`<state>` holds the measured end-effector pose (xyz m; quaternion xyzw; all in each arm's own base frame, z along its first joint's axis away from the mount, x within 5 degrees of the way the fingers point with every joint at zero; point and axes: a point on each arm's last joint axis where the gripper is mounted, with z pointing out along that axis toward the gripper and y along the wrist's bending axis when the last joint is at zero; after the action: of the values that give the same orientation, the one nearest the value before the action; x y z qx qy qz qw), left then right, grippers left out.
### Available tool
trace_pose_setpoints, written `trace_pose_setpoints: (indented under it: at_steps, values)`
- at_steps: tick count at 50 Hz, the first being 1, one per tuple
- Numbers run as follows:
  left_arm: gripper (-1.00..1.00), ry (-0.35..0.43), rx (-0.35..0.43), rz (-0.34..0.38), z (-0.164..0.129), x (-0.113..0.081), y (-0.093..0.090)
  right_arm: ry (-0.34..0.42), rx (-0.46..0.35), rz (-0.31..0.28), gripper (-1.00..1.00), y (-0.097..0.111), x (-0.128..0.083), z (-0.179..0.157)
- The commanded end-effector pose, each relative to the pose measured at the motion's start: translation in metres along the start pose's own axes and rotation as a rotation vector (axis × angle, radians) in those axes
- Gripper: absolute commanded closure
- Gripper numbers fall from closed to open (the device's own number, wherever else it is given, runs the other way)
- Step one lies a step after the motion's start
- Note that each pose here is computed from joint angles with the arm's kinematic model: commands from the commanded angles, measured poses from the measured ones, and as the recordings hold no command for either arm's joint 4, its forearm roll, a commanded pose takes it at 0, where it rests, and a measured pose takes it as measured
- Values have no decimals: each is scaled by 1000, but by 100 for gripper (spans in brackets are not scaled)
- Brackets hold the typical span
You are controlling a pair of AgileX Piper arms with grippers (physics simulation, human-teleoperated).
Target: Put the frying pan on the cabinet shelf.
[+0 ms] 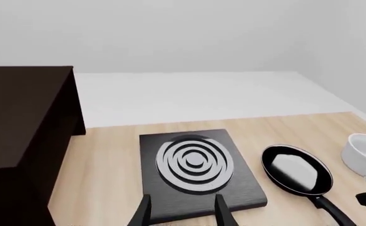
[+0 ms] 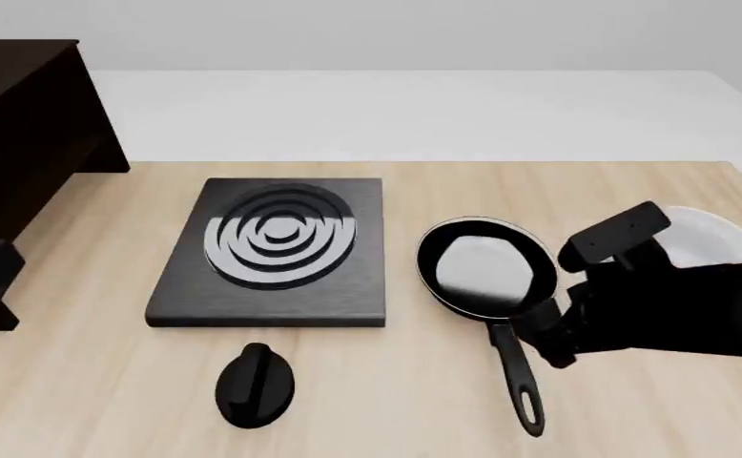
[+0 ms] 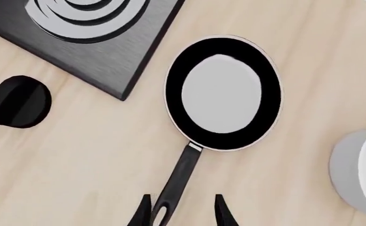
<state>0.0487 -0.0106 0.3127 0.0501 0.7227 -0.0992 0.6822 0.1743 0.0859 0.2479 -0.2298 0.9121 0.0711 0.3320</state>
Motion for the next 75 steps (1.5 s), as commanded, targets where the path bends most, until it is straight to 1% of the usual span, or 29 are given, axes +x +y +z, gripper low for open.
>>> trace_pose_setpoints:
  at_steps: [1, 10, 20, 21, 24, 25, 26, 27, 28, 29, 31, 34, 41, 42, 45, 51, 54, 58, 60, 61, 65, 75]
  values:
    - [-100, 8, 0, -4, 2, 4, 0, 46, -20, 15, -100, 7, 10, 20]
    - [-100, 15, 6, -4, 4, 6, 0, 57, -22, 19, -100, 7, 14, 28]
    - [-100, 18, 7, -2, 4, 8, 0, 71, -28, 30, -100, 10, 23, 39]
    - [-100, 19, 5, -3, 5, 9, 0, 74, -32, 54, -100, 12, 24, 40]
    - [-100, 21, 5, -3, 5, 11, 0, 73, -35, 60, -100, 13, 26, 42]
    - [-100, 19, 12, -24, 5, 9, 0, 74, -35, 57, -100, 13, 27, 42]
    - [-100, 18, 25, -95, 4, 10, -1, 78, -36, 61, -100, 13, 29, 43]
    - [-100, 15, 22, -128, 3, 9, -1, 80, -37, 60, -100, 14, 30, 44]
    - [-100, 14, 20, -122, 3, 10, 0, 81, -37, 61, -100, 14, 31, 45]
    - [-100, 10, 12, -74, 4, 8, 0, 82, -35, 64, -100, 13, 32, 45]
    - [-100, 8, 11, -38, 4, 8, 0, 84, -33, 66, -100, 12, 34, 46]
    - [-100, 13, 14, -51, 4, 9, 0, 85, -31, 71, -100, 12, 35, 46]
    - [-100, 15, 23, -45, 5, 10, -1, 94, -32, 85, -100, 13, 40, 54]
    - [-100, 16, 23, -46, 5, 9, -1, 97, -34, 102, -100, 14, 41, 55]
    - [-100, 16, 21, -46, 5, 10, 0, 101, -30, 93, -100, 13, 45, 60]
    - [-100, 18, 24, -45, 6, 12, -1, 112, -22, 102, -100, 10, 50, 63]
    - [-100, 18, 26, -43, 6, 12, -1, 105, -14, 107, -100, 7, 50, 62]
    - [-100, 20, 26, -43, 7, 14, 0, 118, -18, 122, -100, 9, 58, 68]
    - [-100, 9, 23, -34, 5, 12, 0, 118, -19, 117, -100, 10, 57, 68]
    - [-100, -15, 6, -24, 0, 9, 0, 115, -20, 121, -100, 10, 57, 68]
    - [-100, -18, 4, -36, 0, 5, 0, 114, -17, 124, -100, 9, 56, 68]
    - [-100, -5, 13, -36, 2, 11, 0, 120, -7, 135, -100, 6, 59, 74]
